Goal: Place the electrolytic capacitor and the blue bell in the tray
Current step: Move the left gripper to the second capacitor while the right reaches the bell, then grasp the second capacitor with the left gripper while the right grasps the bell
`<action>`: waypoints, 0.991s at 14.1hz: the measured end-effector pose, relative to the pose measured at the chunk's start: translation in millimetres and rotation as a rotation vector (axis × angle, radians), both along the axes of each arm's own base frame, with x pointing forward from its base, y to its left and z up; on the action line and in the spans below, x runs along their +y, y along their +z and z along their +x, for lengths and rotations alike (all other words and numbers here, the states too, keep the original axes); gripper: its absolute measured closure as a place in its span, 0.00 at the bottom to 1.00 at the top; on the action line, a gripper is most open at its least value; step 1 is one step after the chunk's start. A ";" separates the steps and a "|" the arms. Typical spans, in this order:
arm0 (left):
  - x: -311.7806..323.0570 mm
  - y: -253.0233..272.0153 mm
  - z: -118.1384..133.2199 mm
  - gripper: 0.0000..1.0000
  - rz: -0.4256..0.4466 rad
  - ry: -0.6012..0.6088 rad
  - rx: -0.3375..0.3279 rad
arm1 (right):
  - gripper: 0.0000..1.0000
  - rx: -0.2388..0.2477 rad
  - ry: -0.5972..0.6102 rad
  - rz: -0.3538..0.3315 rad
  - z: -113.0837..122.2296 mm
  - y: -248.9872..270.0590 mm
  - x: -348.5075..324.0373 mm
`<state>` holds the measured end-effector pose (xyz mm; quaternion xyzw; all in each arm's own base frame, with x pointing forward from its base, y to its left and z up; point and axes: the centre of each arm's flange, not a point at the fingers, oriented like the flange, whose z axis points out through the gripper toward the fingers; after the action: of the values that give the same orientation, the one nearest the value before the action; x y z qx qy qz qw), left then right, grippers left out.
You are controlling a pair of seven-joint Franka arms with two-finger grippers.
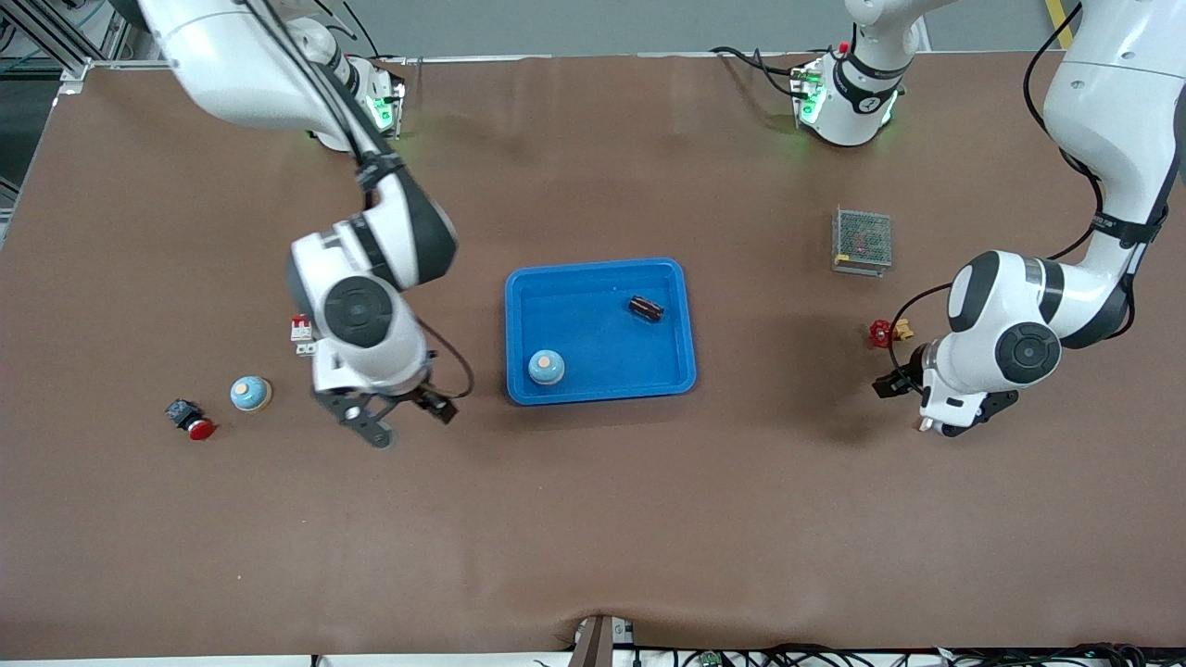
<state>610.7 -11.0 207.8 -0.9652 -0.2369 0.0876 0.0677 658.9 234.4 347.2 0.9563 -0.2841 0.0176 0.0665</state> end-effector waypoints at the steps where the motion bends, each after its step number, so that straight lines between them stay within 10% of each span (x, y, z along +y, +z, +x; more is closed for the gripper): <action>1: 3.0 -5.0 -0.7 0.10 0.003 -0.006 -0.003 | 0.00 0.010 0.035 0.000 6.6 2.1 -26.8; 5: 7.8 -20.9 -8.2 0.17 -0.006 -0.021 -0.027 | 0.00 0.050 0.156 0.002 12.4 -2.9 -117.9; 10: 8.2 -24.6 -11.8 0.67 -0.010 -0.022 -0.024 | 0.00 0.005 0.301 0.023 -14.4 -38.2 -206.5; 14: 8.6 -24.5 -11.6 0.66 -0.010 -0.021 -0.026 | 0.00 -0.006 0.362 0.036 -39.3 -75.7 -260.9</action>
<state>599.1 -2.4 183.3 -0.9690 -0.2271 0.0757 0.0608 619.5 -26.5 271.5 0.9928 -0.1077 0.0268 0.0442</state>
